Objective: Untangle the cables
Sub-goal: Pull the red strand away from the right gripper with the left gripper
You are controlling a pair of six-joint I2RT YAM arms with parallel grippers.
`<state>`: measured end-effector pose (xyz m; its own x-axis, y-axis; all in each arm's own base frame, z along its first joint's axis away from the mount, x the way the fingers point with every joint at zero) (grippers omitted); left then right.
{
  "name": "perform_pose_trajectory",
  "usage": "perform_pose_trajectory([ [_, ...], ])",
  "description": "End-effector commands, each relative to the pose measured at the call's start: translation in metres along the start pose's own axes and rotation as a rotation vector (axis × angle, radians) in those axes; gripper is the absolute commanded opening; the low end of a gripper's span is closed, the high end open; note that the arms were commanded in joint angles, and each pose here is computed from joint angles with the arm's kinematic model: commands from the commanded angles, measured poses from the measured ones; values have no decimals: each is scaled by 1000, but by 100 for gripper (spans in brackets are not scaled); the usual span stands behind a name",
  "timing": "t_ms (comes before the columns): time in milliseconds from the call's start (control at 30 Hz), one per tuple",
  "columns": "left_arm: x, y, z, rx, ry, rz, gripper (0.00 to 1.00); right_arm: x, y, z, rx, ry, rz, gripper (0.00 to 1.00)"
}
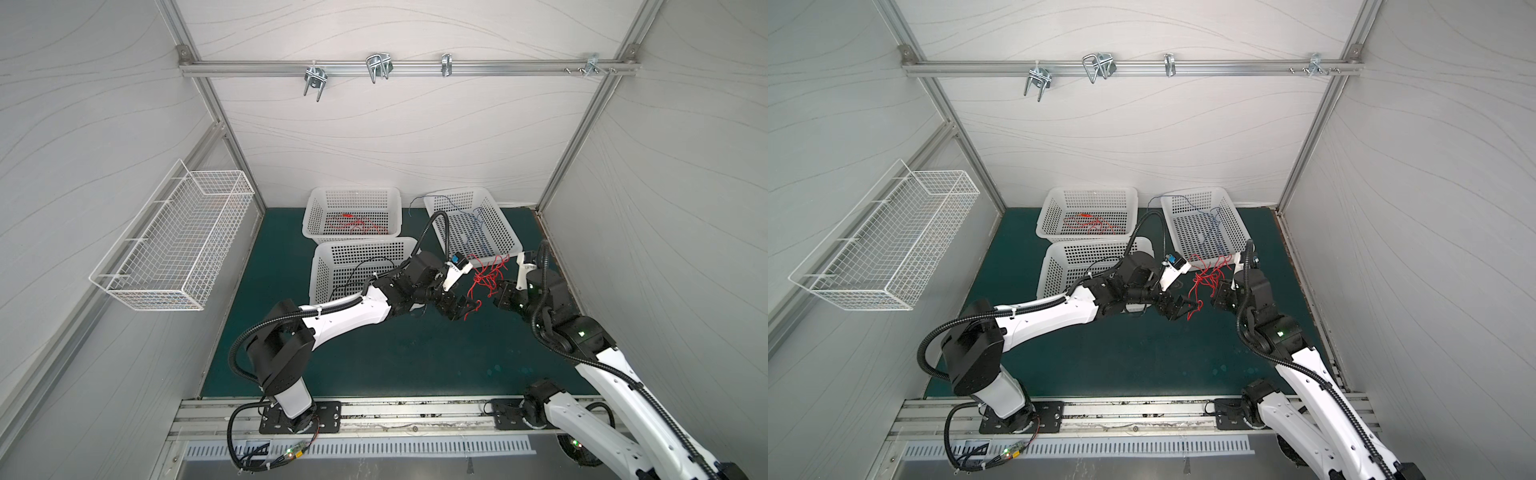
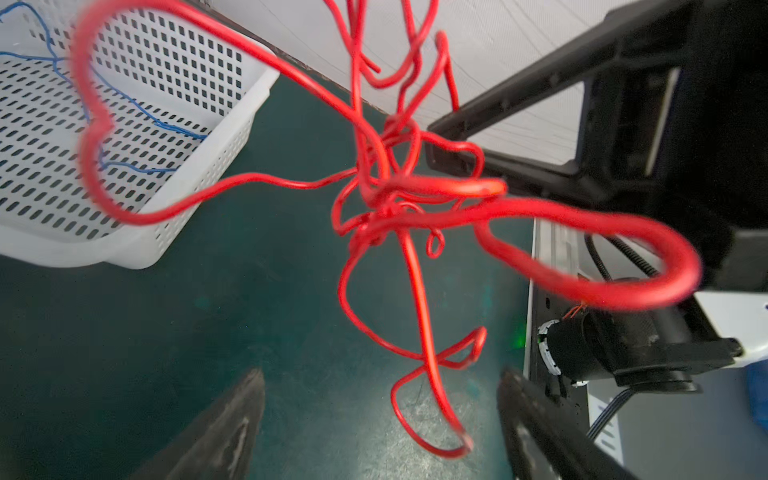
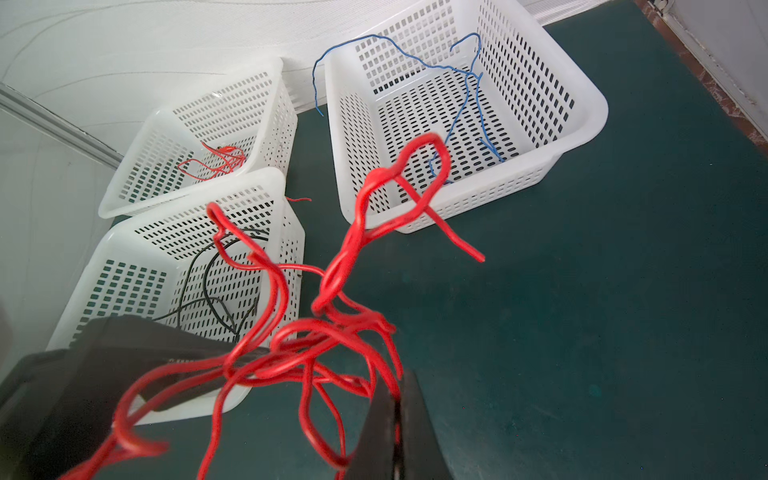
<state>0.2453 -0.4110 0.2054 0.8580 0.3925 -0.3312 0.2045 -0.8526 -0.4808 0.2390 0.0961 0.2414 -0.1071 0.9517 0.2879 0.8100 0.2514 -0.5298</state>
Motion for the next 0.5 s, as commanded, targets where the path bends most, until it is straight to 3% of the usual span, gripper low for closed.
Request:
perform_pose_trajectory([
  [0, -6, 0, -34, -84, 58, -25, 76, 9, -10, -21, -65, 1, -40, 0],
  [100, -1, 3, -35, -85, 50, -54, 55, 11, -11, -24, -70, -4, -44, 0],
  [300, 13, 1, -37, -84, 46, -146, 0, 10, -8, -25, -57, -19, -30, 0],
  [467, 25, -9, -39, -93, 57, -246, 0, 5, -2, -20, -37, -35, 1, 0],
])
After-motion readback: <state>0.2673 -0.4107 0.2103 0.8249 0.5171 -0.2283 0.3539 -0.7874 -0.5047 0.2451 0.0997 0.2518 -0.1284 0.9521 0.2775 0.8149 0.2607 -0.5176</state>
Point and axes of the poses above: each gripper's point midway between its finger pads, its own y axis out along the fingers, its own x axis along the line the jaws close on, z = x × y, the point moved 2 cm from there along -y, back along the fingers, and after that the axes turned 3 degrees about -y, right-handed, at the moved point
